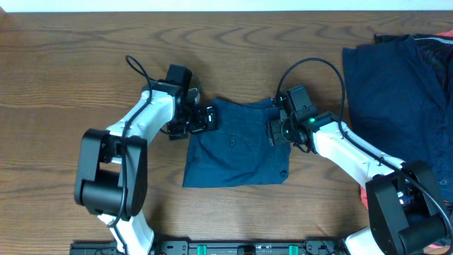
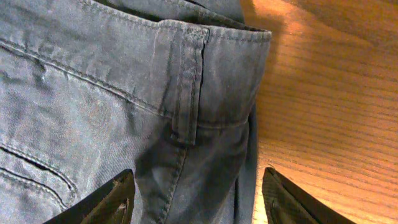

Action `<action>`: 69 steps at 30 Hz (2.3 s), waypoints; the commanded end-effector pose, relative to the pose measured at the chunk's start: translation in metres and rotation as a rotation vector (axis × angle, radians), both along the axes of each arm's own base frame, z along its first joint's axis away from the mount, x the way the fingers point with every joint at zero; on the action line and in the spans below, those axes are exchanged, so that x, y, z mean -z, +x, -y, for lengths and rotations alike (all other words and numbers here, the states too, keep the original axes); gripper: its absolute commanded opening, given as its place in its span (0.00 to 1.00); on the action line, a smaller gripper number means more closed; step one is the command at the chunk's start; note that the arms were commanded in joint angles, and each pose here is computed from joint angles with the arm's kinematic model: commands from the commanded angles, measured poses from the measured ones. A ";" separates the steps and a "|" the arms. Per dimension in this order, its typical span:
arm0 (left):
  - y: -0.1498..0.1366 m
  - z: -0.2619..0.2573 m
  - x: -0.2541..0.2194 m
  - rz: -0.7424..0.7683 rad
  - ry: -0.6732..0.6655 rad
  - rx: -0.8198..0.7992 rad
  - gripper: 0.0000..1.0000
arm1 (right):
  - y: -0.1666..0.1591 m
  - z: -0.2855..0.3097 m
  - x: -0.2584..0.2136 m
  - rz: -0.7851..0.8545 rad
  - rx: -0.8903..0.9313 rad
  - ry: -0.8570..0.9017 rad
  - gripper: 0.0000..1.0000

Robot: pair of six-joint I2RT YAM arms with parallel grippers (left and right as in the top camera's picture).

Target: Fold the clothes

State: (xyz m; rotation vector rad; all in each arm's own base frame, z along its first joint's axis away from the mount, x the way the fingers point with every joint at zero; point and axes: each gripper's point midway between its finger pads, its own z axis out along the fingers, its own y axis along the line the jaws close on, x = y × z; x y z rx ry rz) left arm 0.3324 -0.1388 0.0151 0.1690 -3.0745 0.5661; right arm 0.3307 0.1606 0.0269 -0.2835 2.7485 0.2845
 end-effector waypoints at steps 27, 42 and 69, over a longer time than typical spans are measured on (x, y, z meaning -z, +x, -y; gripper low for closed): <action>0.094 -0.135 -0.056 0.311 -0.012 -0.465 0.06 | 0.008 0.033 -0.067 0.122 0.061 0.027 0.66; 0.074 -0.357 -0.077 0.486 0.143 -0.967 0.06 | -0.010 0.050 -0.076 0.086 0.085 0.010 0.66; 0.023 -0.372 -0.169 0.592 0.342 -1.051 0.98 | -0.011 0.048 -0.076 0.079 0.081 0.018 0.98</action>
